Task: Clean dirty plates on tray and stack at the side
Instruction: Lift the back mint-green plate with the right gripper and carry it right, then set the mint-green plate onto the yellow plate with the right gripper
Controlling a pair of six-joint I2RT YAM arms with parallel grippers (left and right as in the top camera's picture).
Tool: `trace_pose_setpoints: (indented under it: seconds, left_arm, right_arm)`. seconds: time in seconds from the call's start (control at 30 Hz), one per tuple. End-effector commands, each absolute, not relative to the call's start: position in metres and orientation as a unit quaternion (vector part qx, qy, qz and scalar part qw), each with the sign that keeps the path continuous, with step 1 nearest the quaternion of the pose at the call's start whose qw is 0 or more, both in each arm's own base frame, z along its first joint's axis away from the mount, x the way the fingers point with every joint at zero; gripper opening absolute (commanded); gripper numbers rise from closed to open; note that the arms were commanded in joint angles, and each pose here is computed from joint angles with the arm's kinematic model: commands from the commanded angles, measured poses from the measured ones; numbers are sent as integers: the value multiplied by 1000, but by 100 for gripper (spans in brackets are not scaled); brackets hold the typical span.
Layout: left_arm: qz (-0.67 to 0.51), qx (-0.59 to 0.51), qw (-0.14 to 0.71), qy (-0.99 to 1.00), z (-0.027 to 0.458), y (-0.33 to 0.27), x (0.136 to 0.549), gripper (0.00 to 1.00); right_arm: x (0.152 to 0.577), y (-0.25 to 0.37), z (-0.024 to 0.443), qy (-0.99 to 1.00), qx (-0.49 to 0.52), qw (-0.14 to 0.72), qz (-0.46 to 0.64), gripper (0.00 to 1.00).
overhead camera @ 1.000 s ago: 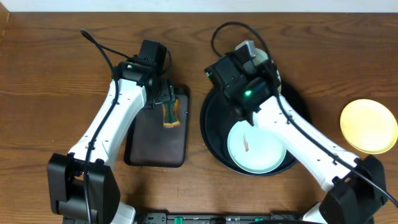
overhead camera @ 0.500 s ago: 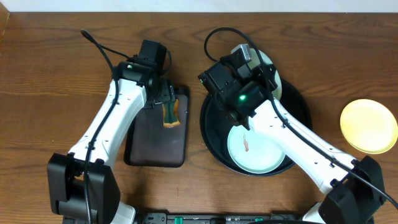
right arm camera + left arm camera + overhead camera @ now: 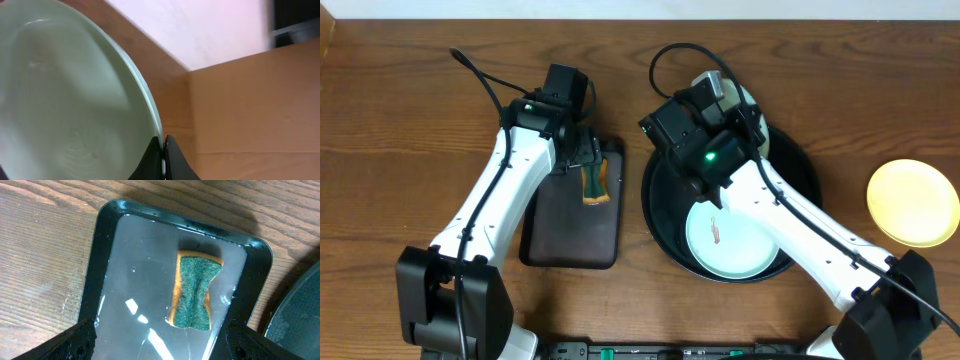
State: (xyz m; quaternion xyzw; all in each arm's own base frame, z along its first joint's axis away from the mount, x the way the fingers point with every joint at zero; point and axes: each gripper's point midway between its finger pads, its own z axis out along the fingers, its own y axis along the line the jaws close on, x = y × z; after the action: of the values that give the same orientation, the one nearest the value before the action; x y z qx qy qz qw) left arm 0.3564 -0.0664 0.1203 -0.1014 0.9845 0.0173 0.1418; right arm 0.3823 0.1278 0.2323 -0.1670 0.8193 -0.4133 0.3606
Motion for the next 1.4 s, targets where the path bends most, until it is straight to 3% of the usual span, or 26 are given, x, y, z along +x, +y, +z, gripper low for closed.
trace_pose_setpoints:
  seconds: [0.0,0.17,0.33,0.5,0.8,1.03,1.07,1.13,1.2,1.37]
  left_arm:
    - [13,-103,151,983,128,-67,361,84]
    - [12,-104,151,983,128,-67,361,85]
    - [13,-104,151,983,128,-67,361,84]
    - [13,-103,151,983,128,-67,361,84]
    - [13,-103,151,983,128,-67,361,84]
    - [13,-104,151,983,128,-67,361,85]
    - [13,-103,151,983,128,-67,361,85]
    - [13,-103,151,983,128,-67,361,85]
    - [13,-103,151,983,128,-67,361,85]
    - [12,-104,151,983,128,-67,361,85]
  right_arm:
    - [388,126,207,888,-96,353,-277,1]
    - [408,96,166,964,29,264,-13,1]
    - [400,24,158,959,177,190,117,1]
    - [363,-69,147,939,299,136,104,1]
    - [282,-210,109,876,465,120,47,1]
    - [219,-255,66,818,564,108,35,1]
    - [216,-258,66,813,570,112,40,4]
    - [223,-257,70,819,555,132,68,31]
    - [240,-247,81,827,525,163,115,39]
    - [273,-219,121,836,469,230,165,44]
